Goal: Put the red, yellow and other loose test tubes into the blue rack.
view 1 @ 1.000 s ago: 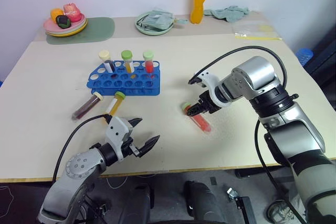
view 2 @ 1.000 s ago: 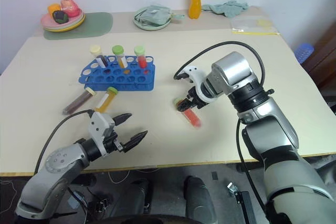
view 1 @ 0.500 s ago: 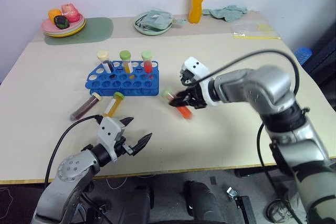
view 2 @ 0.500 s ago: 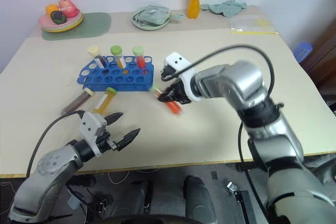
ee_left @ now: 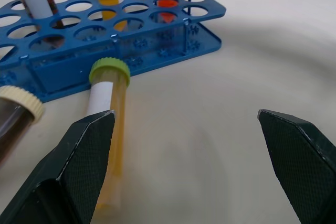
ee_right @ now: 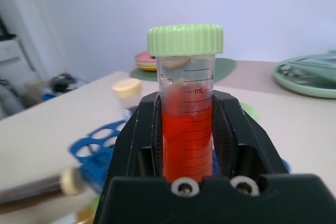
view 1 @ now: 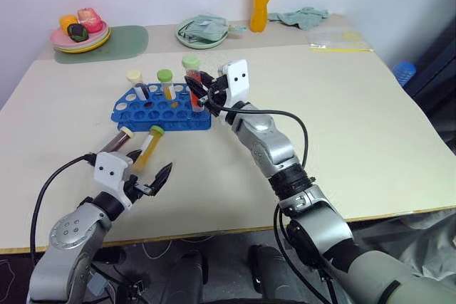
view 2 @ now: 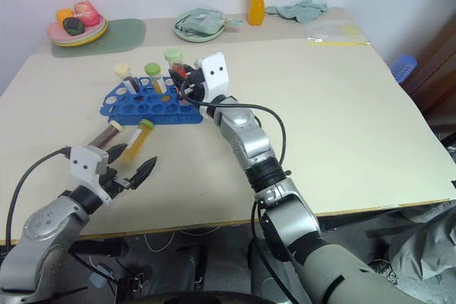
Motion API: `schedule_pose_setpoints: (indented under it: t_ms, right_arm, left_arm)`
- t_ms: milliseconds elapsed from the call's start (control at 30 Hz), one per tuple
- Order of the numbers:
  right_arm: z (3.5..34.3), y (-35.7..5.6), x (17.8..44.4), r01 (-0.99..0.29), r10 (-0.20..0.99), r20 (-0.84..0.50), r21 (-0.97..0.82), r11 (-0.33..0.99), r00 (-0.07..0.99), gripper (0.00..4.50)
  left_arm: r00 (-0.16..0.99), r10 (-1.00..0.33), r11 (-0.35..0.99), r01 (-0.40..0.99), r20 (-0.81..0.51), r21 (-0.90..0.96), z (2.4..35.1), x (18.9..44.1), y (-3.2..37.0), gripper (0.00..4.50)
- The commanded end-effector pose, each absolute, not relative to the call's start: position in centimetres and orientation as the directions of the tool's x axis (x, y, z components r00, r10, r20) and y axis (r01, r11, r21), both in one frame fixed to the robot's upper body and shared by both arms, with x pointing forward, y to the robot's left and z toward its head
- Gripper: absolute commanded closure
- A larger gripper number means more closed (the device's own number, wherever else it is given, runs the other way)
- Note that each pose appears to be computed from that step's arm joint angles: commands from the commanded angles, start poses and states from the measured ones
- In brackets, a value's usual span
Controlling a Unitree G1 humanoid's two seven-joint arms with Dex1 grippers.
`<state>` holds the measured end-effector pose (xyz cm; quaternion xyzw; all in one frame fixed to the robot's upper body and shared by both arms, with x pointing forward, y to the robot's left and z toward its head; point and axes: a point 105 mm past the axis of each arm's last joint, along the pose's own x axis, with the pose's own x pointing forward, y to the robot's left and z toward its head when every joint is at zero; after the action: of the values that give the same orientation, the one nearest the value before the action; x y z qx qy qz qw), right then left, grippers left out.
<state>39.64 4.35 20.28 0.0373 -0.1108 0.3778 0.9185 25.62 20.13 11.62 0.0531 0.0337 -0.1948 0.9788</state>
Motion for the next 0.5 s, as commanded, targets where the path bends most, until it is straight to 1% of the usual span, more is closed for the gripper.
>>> schedule_pose_setpoints:
  t_ms: [33,200,500]
  right_arm:
    - [21.4,5.4,39.2,-0.712,0.696,0.289,-0.065,0.699,0.657,3.40]
    - [20.6,6.2,39.3,-0.717,0.706,0.273,-0.077,0.693,0.653,3.40]
    - [19.2,6.6,40.2,-0.680,0.684,0.243,-0.113,0.724,0.688,3.40]
  left_arm:
    - [0.930,-0.365,0.923,0.368,-0.040,0.116,12.9,25.5,20.6,0.00]
    - [0.931,-0.365,0.924,0.366,-0.031,0.109,13.1,25.7,20.2,0.00]
    - [0.927,-0.373,0.921,0.373,-0.020,0.107,13.9,26.1,19.3,0.00]
